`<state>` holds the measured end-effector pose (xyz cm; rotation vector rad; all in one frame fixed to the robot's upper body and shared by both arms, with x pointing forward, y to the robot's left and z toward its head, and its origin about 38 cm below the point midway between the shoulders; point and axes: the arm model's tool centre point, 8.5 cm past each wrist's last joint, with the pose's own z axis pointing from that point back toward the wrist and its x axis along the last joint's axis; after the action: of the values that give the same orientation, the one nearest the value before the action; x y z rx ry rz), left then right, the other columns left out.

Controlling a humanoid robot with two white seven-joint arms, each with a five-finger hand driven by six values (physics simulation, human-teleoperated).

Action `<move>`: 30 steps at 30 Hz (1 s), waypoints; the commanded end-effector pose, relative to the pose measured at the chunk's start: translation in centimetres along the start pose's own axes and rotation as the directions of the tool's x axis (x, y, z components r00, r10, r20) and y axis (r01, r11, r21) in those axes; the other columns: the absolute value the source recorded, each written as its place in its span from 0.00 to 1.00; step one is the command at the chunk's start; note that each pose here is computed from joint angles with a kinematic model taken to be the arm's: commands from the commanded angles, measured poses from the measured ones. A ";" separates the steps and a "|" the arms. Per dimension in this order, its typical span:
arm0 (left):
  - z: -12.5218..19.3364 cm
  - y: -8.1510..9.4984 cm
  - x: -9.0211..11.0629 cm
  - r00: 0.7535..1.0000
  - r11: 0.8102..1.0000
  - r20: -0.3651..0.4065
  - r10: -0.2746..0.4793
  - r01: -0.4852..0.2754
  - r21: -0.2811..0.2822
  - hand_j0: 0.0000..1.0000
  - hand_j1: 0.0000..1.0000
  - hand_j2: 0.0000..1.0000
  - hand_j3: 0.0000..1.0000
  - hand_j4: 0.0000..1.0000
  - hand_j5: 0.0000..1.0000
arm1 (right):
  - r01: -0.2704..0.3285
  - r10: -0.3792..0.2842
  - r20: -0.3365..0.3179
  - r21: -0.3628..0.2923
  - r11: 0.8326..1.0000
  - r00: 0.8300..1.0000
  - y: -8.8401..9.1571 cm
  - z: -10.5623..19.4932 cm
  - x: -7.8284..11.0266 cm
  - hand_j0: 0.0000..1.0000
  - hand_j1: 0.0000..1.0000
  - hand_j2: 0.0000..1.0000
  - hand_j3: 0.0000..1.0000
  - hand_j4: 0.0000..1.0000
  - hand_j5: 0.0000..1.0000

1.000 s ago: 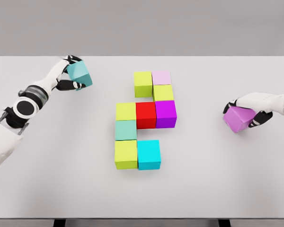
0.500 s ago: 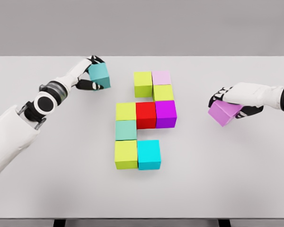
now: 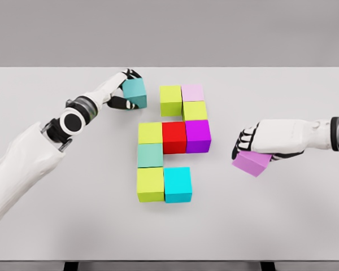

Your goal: Assemble the squares on the desktop into the number 2

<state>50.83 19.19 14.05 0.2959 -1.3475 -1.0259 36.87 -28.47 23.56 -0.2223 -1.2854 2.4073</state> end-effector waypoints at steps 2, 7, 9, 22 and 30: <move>-0.3 -0.4 0.6 1.000 1.000 0.011 0.003 -0.003 -0.004 0.40 0.40 0.40 0.40 0.40 0.40 | 0.004 -0.004 0.028 0.006 1.000 1.000 0.3 -0.5 0.4 0.47 0.47 0.47 0.47 0.47 0.47; -1.1 -1.1 0.6 1.000 1.000 -0.003 -0.001 0.001 -0.014 0.40 0.40 0.40 0.40 0.40 0.40 | 0.009 -0.009 0.055 0.007 1.000 0.998 0.6 -1.5 0.9 0.48 0.48 0.48 0.48 0.48 0.48; -1.2 -1.2 0.9 1.000 1.000 0.001 0.002 -0.002 -0.017 0.40 0.40 0.40 0.40 0.40 0.40 | 0.012 -0.013 0.062 0.013 1.000 0.998 0.8 -1.7 1.0 0.48 0.48 0.48 0.48 0.48 0.48; -1.0 -1.6 0.9 1.000 0.999 0.025 -0.006 0.007 -0.038 0.40 0.40 0.40 0.40 0.40 0.40 | -0.010 0.010 0.147 0.003 1.000 0.989 -0.2 -4.8 2.4 0.48 0.48 0.48 0.48 0.48 0.48; -1.0 -1.7 1.2 0.998 0.999 0.061 -0.008 0.010 -0.044 0.40 0.40 0.40 0.40 0.40 0.40 | -0.017 0.016 0.163 0.002 1.000 0.987 -0.4 -5.3 2.7 0.48 0.48 0.48 0.48 0.48 0.48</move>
<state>50.84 17.03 13.31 0.2399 -1.3726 -1.0776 36.36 -23.24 21.31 -0.0536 -1.3509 2.4927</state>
